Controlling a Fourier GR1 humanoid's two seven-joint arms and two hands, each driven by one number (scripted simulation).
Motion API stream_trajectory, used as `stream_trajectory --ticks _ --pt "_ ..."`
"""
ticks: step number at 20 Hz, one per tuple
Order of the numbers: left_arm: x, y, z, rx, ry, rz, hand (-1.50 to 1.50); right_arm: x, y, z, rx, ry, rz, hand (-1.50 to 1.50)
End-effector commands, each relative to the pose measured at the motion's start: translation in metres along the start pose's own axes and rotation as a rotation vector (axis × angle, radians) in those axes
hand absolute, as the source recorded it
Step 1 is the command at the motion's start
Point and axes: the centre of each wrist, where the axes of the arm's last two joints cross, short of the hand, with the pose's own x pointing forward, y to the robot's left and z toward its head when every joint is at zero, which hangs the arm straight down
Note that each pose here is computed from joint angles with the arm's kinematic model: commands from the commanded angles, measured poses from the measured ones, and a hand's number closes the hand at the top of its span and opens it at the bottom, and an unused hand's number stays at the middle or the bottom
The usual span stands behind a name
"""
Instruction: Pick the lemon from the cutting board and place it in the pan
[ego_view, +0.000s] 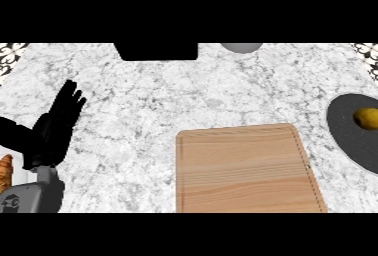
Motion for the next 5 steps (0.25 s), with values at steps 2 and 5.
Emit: stream_trajectory --ticks 2,5 --pt "0.002 0.007 0.009 -0.010 -0.008 -0.015 0.00 -0.007 -0.019 0.025 0.057 -0.094 -0.063 -1.50" --pt "-0.007 -0.009 0.001 0.004 -0.013 -0.002 0.00 -0.005 -0.021 0.024 0.054 -0.075 -0.039 -1.50"
